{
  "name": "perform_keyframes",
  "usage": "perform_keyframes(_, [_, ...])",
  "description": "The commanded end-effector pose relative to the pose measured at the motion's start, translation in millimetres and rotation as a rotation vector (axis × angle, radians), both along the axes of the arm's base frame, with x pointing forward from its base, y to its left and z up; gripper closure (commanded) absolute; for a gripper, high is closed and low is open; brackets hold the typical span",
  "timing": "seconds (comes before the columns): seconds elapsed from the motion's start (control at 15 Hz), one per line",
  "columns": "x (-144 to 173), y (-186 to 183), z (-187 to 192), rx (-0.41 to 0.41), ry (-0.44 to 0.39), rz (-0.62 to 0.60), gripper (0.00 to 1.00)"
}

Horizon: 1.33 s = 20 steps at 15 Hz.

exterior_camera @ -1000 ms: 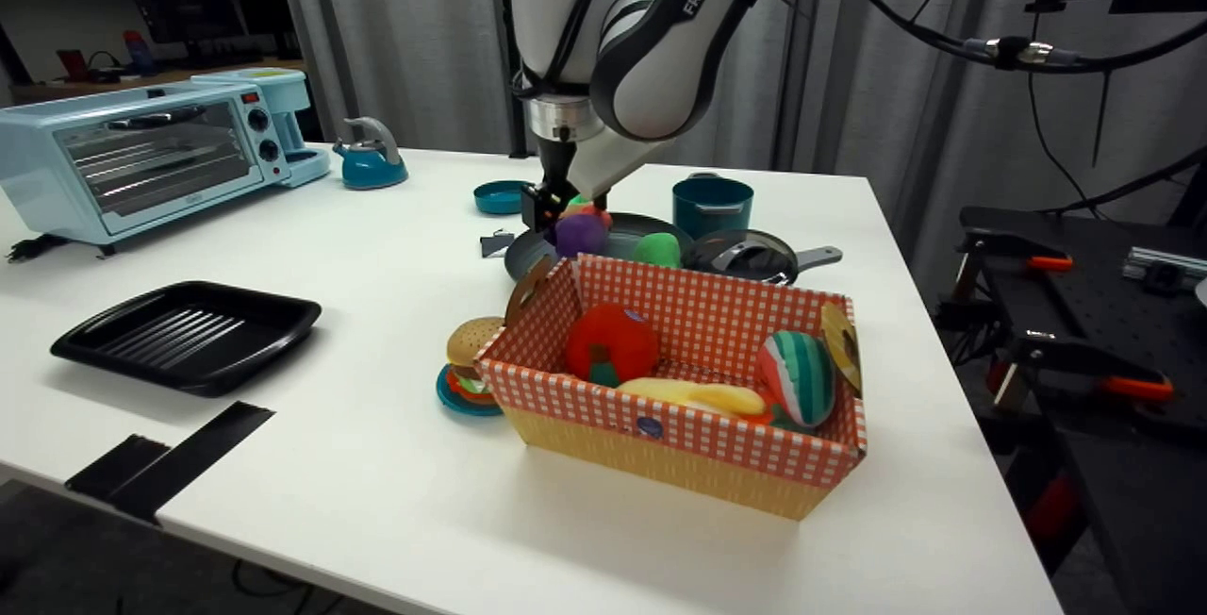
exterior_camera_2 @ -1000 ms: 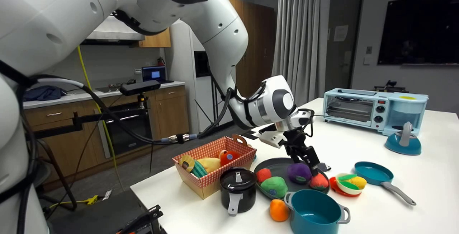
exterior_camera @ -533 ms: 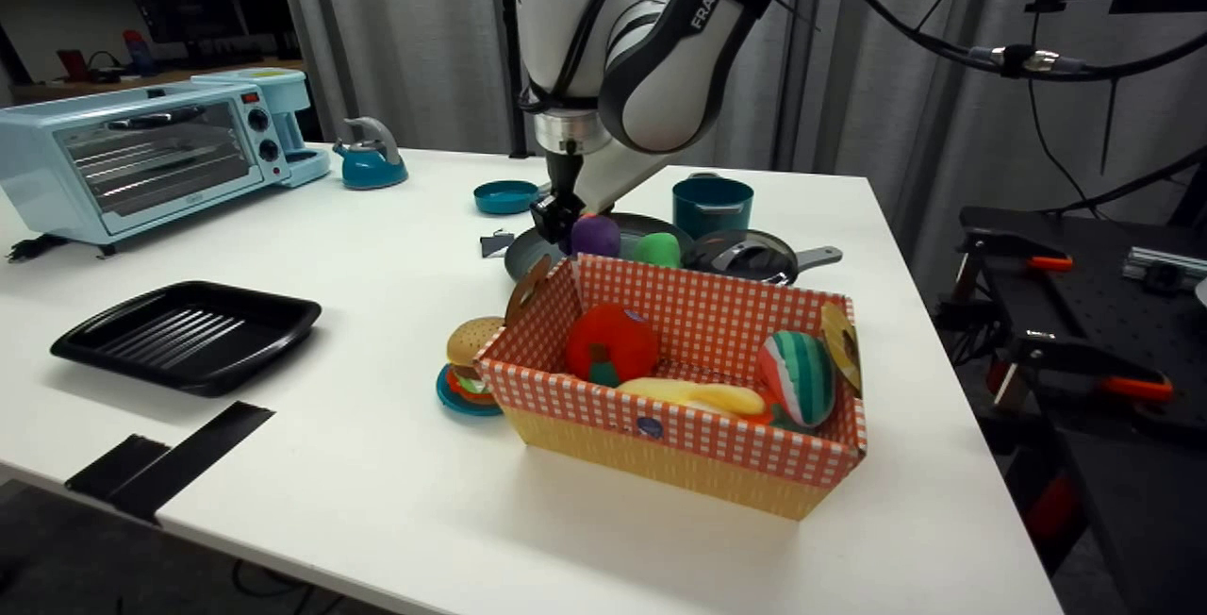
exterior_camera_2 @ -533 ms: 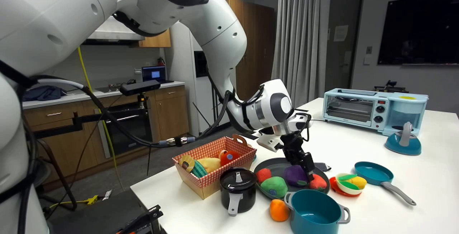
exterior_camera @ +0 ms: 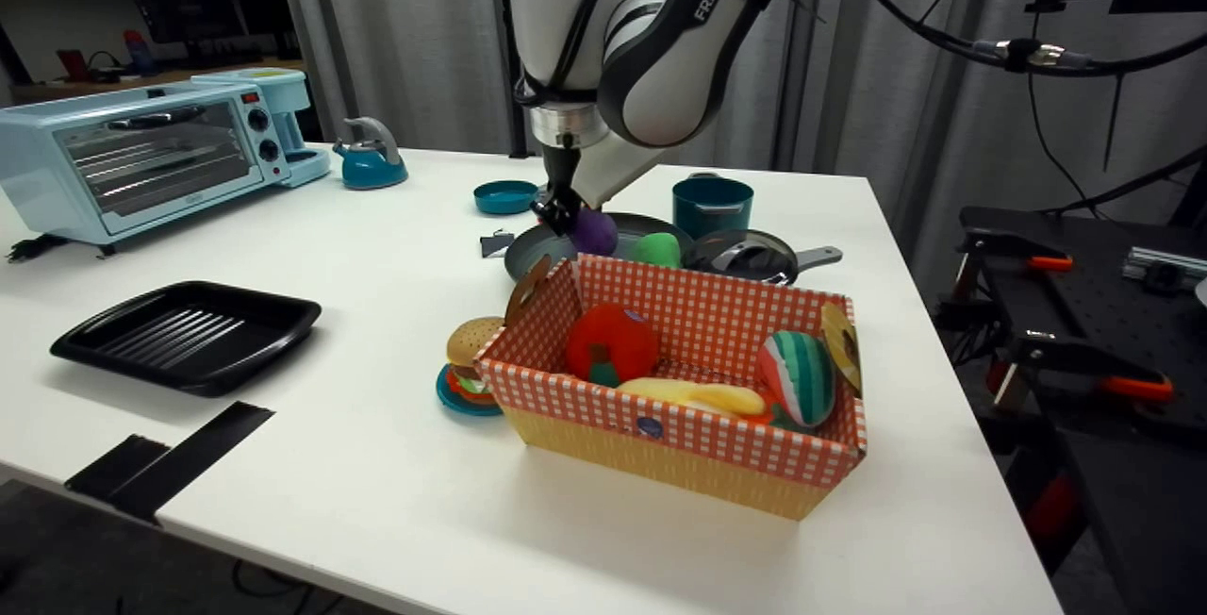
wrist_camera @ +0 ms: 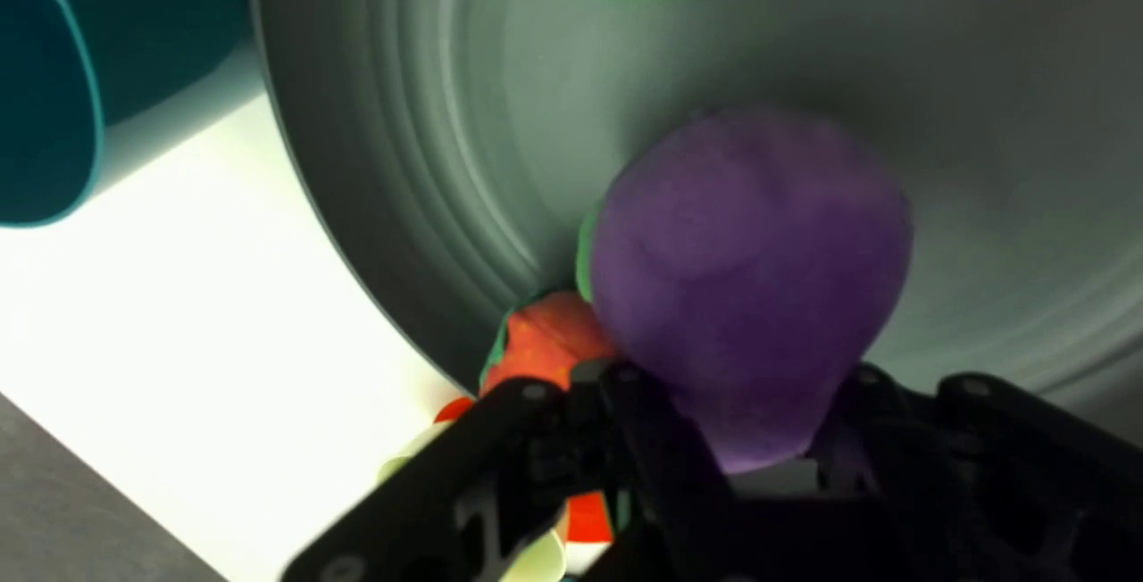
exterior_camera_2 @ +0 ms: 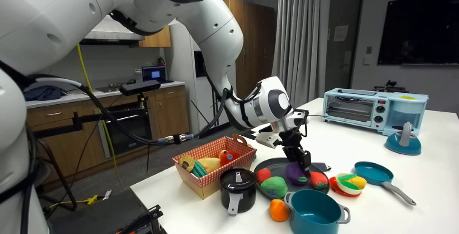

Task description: Take the apple and the pear plush toys from the plate, put them in the box, and put the purple plush toy in the blue pot

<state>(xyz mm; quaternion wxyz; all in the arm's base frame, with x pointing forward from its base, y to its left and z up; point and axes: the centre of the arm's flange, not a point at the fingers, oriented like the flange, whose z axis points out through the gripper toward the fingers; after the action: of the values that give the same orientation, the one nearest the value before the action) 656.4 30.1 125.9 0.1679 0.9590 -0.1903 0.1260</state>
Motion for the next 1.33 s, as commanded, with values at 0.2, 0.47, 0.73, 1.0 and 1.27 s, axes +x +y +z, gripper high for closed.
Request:
perform_keyframes(0.2, [-57,2,90,-0.052,-0.005,-0.024,0.94])
perform_keyframes(0.47, [-78,-23,138,-0.068,-0.083,-0.069,0.94])
perform_keyframes(0.73, [-95,-61,159,-0.056,-0.141,-0.151,0.94])
perform_keyframes(1.0, [-122,-79,149,-0.032,-0.114,-0.204,0.94])
perform_keyframes(1.27, [-145,-92,131,-0.008,-0.059,-0.237,0.94])
